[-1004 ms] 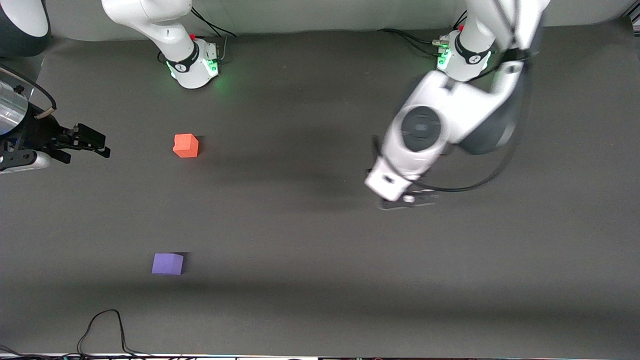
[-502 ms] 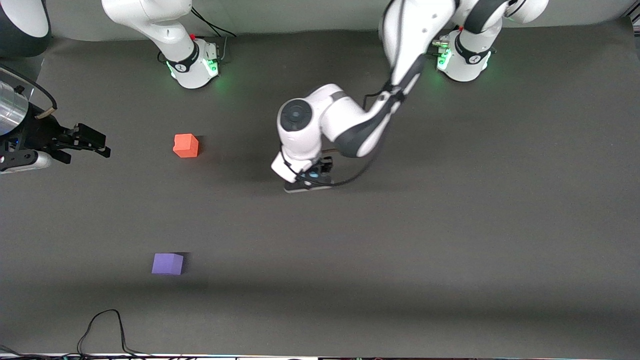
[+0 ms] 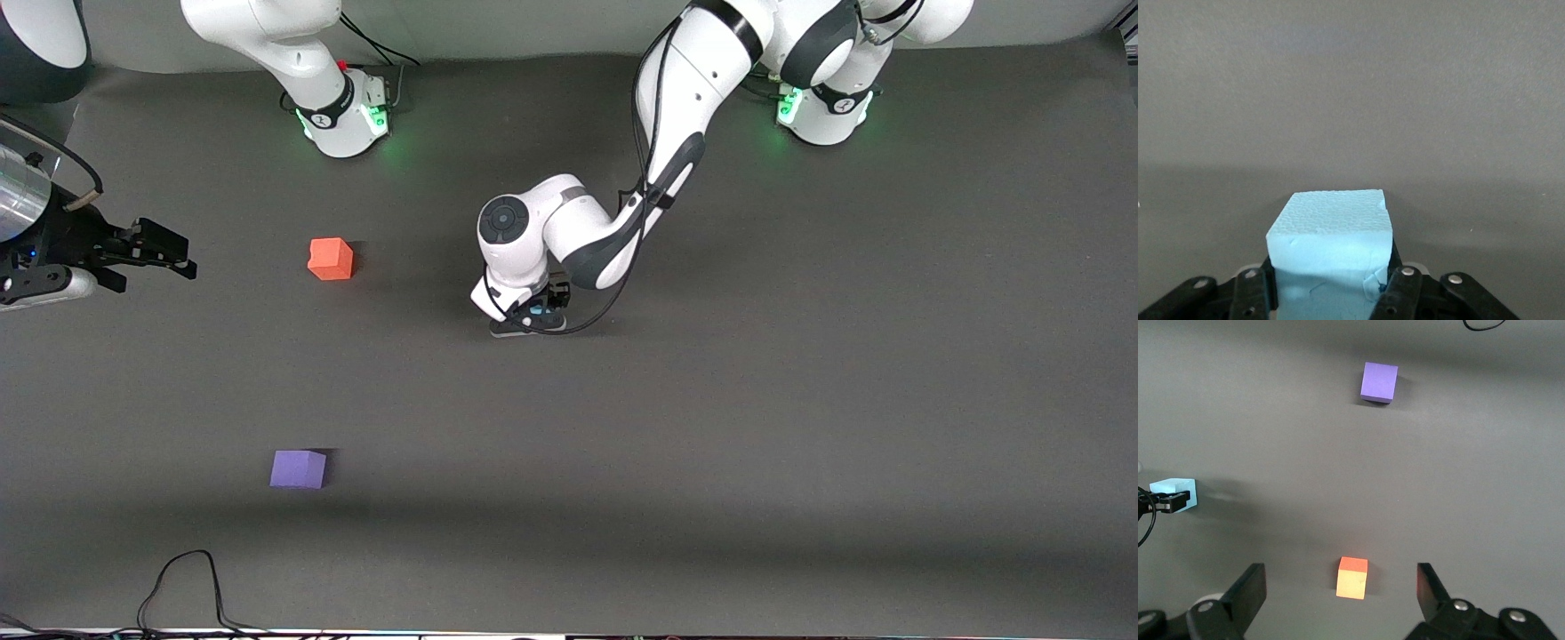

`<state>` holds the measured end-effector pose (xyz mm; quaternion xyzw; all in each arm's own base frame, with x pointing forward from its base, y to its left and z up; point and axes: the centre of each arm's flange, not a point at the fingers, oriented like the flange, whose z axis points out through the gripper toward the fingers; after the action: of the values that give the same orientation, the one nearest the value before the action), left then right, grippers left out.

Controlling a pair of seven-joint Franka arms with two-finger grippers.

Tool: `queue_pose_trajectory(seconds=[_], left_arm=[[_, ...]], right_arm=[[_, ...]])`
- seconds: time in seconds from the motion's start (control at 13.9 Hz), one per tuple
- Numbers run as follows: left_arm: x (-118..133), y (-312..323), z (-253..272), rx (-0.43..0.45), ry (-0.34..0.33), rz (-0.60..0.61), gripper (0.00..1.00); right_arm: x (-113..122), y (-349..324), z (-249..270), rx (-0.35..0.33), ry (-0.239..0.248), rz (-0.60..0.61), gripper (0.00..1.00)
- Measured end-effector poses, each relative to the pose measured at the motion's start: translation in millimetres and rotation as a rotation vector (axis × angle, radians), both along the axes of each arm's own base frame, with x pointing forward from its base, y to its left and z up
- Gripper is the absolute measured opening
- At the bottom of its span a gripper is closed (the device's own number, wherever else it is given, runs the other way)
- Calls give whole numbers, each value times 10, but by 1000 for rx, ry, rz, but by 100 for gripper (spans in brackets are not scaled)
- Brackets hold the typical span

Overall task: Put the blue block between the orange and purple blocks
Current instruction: 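Lower the blue cube onto the table and open the left gripper, then raise the left gripper away while the right gripper reaches the cube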

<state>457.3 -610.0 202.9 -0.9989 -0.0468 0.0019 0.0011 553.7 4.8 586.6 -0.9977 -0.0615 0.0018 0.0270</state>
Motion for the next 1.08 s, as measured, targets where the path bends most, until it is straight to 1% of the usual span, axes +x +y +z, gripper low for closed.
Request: queue_pose_trajectory(seconds=[0.07,0.22,0.29,0.36,0.43,0.57,0.72,0.86,1.08], left_arm=[[19,6,11,-1,-3,2,65],[92,26,86,-6,-9,11,87],[161,55,194,-5,-10,21,97],[253,107,366,-2,-7,35,100],[374,188,616,-3,-1,57,100],[628,442,1178,-20,34,94,100],[942,886,1767,-47,68,114,100],[1253,1560,2375,-58,97,101,100],[1570,2793,2970,-48,157,86,100]], right_arm=[[0,0,-2,0,0,0,100],[-1,0,-4,0,1,0,100],[-1,0,-7,0,1,0,100],[-1,0,-9,0,2,0,100],[-1,0,-11,0,2,0,100],[-2,1,-14,0,3,0,100],[-3,10,-18,7,4,0,100],[-4,67,-23,27,6,4,100],[-25,444,-38,36,15,5,100]])
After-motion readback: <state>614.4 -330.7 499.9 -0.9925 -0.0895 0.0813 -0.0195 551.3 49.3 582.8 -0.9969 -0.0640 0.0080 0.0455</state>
